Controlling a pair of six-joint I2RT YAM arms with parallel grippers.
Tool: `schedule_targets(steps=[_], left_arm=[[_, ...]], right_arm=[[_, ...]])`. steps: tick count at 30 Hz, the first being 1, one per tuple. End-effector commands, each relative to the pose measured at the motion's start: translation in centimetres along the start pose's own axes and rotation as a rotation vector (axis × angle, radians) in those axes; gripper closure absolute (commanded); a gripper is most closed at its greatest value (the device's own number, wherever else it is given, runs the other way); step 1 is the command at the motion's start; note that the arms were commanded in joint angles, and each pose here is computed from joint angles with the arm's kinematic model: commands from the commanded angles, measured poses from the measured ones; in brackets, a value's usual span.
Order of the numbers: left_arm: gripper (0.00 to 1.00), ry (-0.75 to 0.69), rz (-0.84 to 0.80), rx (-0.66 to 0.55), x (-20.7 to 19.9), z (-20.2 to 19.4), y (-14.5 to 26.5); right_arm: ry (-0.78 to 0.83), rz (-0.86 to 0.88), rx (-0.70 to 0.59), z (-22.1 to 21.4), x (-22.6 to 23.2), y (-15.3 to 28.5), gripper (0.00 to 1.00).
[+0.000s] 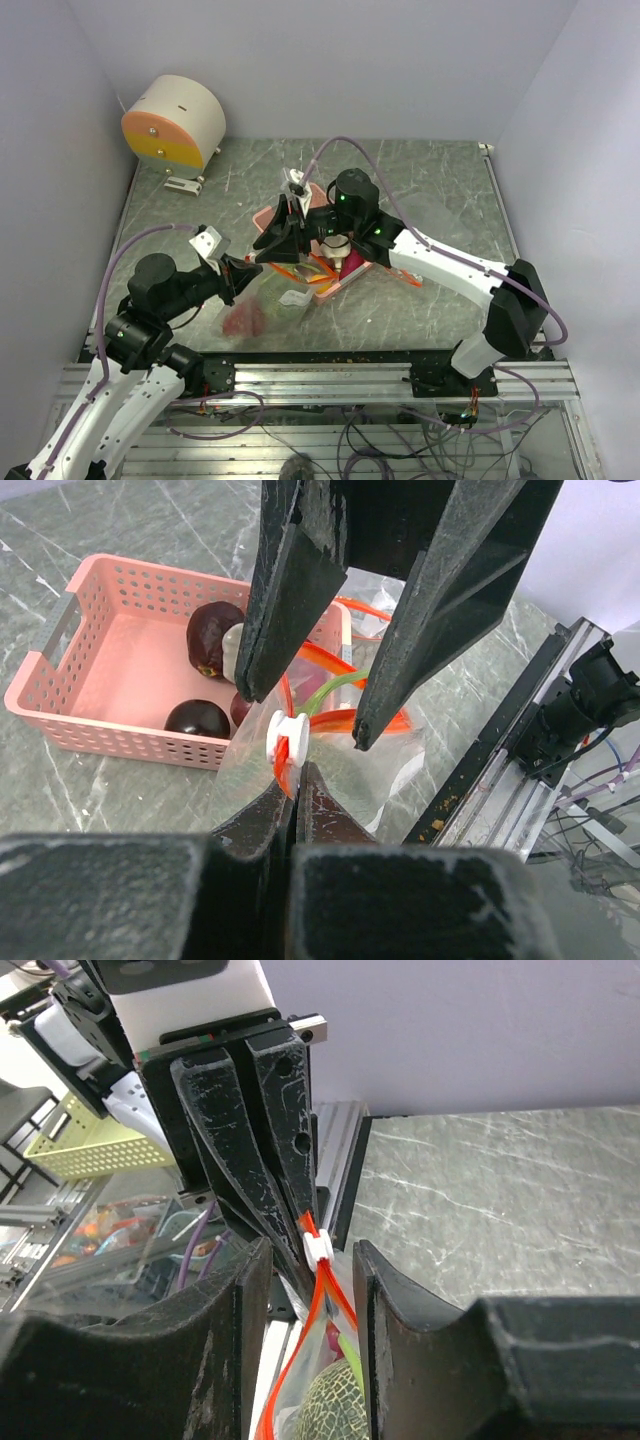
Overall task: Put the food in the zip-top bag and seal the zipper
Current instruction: Zip the zipper food storage bag at the center of the board.
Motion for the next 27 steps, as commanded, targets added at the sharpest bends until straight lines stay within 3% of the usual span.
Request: schedule_targets(steps=[1,21,27], left_arm=[[0.93,-0.022,-0.029,-0.071,-0.2,1.3,-0.2],[0.93,-0.017,-0.024,-0.087,-0.3,1.8,0.1],[0.93,-0.019,-0.022,-0.09,-0.3,1.8,0.2]], right_arm=[[0.046,0.096,-0.016,1.3,0.7,-0.4,0.63],[-0.014,0.018,0.019,0.1,-0.7,-1.3,0.68],[-0.016,0.015,0.021,0.1,-0.8,-1.4,0.76]])
Point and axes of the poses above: each gripper's point midway between its finger pads, its own y axis back along the fingers, its own x axis along the line the jaws close on, z = x × y, the point moved 9 cm from there along y, back along the fingers, and after that the axes turned 13 degrees about -y, right-handed, at the moved point
